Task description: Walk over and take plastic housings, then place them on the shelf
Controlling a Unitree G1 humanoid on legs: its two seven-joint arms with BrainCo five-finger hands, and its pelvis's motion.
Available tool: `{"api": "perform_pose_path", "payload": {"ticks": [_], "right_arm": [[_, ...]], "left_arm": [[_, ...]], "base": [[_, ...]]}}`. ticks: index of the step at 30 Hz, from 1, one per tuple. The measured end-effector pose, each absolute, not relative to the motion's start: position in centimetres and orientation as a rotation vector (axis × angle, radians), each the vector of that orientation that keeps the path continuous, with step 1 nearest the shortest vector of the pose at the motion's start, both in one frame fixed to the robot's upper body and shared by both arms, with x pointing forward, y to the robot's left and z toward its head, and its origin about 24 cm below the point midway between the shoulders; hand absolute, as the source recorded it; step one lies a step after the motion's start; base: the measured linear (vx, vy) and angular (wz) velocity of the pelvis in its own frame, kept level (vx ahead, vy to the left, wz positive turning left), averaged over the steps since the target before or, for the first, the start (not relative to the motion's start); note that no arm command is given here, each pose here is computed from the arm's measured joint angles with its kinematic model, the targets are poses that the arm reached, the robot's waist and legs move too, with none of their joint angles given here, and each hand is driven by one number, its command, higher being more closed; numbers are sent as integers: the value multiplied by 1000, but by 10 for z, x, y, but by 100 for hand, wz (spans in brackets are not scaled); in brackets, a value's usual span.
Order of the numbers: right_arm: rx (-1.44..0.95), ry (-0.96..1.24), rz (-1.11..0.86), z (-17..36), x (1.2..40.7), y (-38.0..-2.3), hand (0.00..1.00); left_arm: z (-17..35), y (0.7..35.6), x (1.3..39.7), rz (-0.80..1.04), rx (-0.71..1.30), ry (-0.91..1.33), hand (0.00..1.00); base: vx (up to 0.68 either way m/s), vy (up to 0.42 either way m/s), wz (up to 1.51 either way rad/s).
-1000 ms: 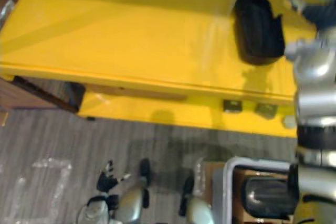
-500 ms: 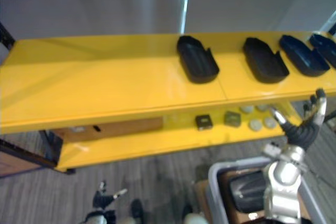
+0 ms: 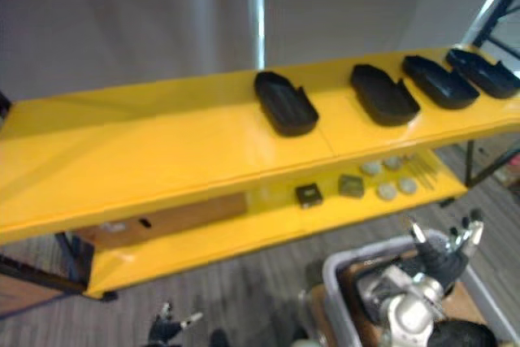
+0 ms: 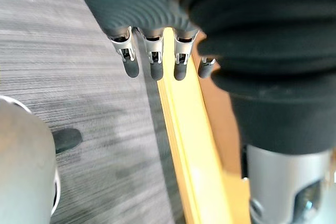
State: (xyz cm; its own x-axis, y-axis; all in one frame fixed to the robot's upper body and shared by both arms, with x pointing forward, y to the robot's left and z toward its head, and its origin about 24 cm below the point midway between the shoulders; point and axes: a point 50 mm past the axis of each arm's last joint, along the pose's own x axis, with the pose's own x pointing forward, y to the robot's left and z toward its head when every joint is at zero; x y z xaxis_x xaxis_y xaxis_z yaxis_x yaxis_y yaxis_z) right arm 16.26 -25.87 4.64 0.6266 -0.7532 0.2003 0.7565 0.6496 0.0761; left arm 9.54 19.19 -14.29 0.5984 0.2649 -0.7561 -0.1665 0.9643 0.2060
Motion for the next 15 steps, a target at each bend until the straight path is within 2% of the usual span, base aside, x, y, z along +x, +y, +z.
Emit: {"api": "perform_pose_path", "payload": {"ticks": [4, 9, 12, 15], "right_arm": [[46, -292, -832, 54, 168, -258, 0], [23, -514, -667, 103, 209, -258, 0], [30, -632, -576, 132, 233, -246, 0], [27, -707, -482, 161, 262, -218, 0]], "left_arm": [[-144, 198, 93, 275, 79, 904, 0], [-142, 195, 94, 363, -40, 866, 0], [-137, 202, 100, 409, -70, 825, 0], [-132, 216, 108, 448, -56, 797, 0]], "base": [[61, 25, -52], [-17, 110, -96], [-160, 234, -61], [-90, 116, -40]]}}
